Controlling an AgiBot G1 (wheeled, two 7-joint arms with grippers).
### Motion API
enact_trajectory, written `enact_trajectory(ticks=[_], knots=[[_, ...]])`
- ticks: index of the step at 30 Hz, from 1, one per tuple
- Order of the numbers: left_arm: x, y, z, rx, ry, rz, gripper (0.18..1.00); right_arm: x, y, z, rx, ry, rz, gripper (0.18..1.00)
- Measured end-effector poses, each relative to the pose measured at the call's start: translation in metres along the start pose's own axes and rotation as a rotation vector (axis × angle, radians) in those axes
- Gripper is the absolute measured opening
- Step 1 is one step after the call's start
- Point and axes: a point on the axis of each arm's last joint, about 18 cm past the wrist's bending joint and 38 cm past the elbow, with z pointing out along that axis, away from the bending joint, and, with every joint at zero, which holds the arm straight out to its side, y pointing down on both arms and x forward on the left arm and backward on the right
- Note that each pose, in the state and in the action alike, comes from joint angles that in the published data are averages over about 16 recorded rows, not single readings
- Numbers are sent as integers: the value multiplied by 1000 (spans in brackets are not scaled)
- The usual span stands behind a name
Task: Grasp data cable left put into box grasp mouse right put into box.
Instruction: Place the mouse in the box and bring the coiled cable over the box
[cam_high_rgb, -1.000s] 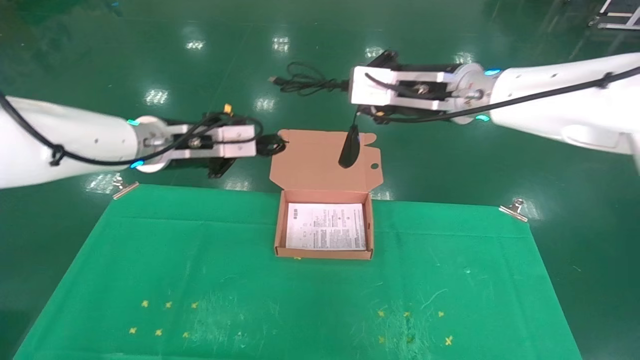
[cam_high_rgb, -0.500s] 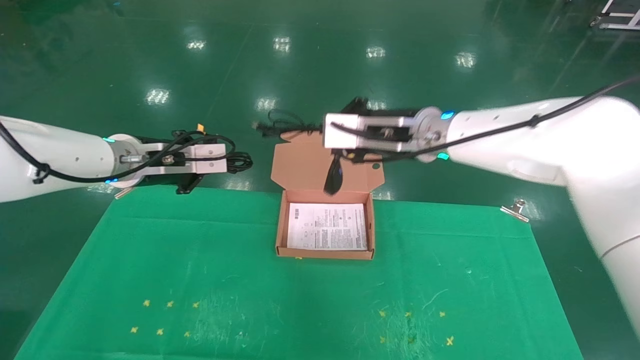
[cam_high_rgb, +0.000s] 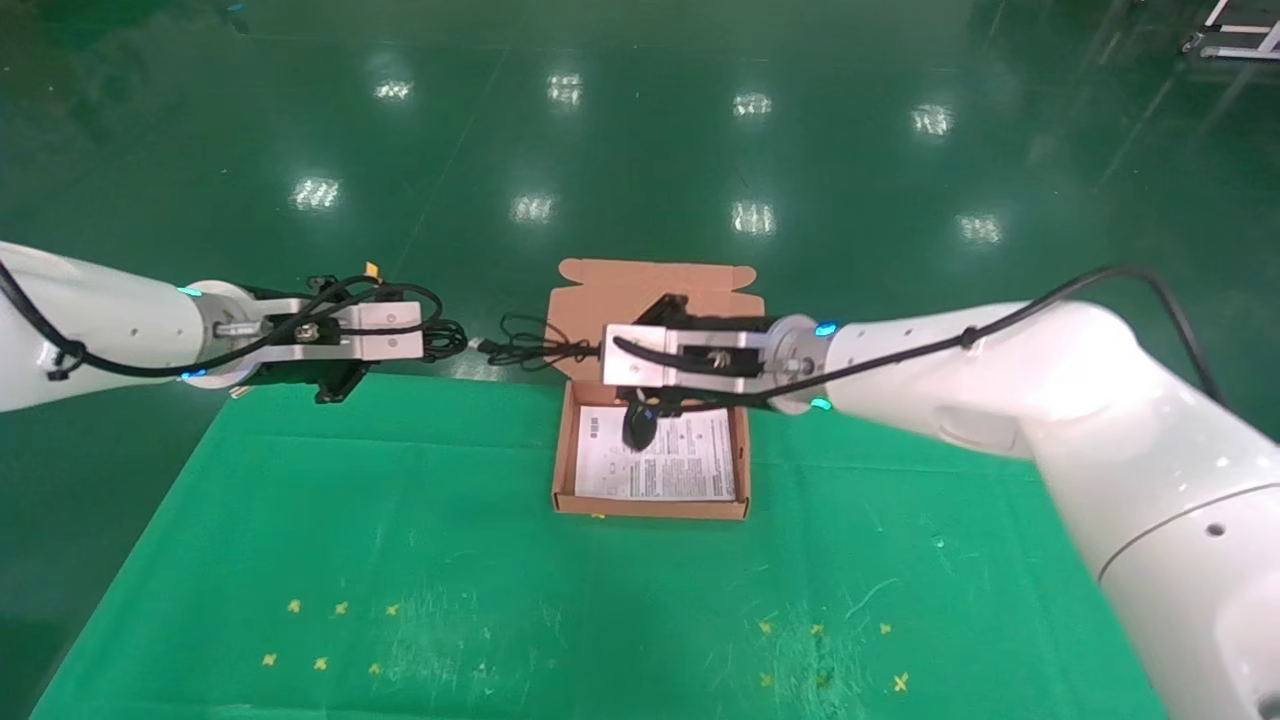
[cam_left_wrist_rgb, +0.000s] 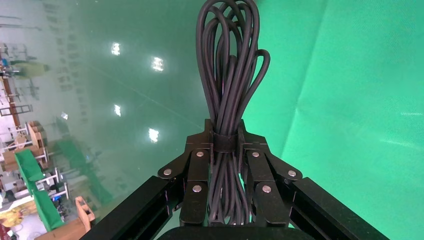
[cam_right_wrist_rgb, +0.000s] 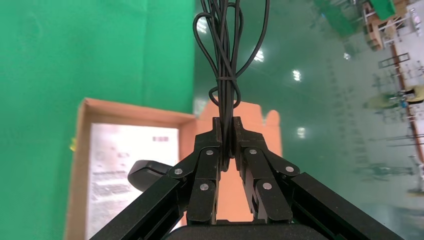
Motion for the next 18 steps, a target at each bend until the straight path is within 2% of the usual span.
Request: enact_trajectory(ticks=[12, 18], knots=[[1, 0, -1, -2, -1, -1, 261, -33, 29, 10, -51, 0, 157, 217], [1, 0, -1, -2, -1, -1, 261, -45, 46, 9, -95, -1, 205, 217]])
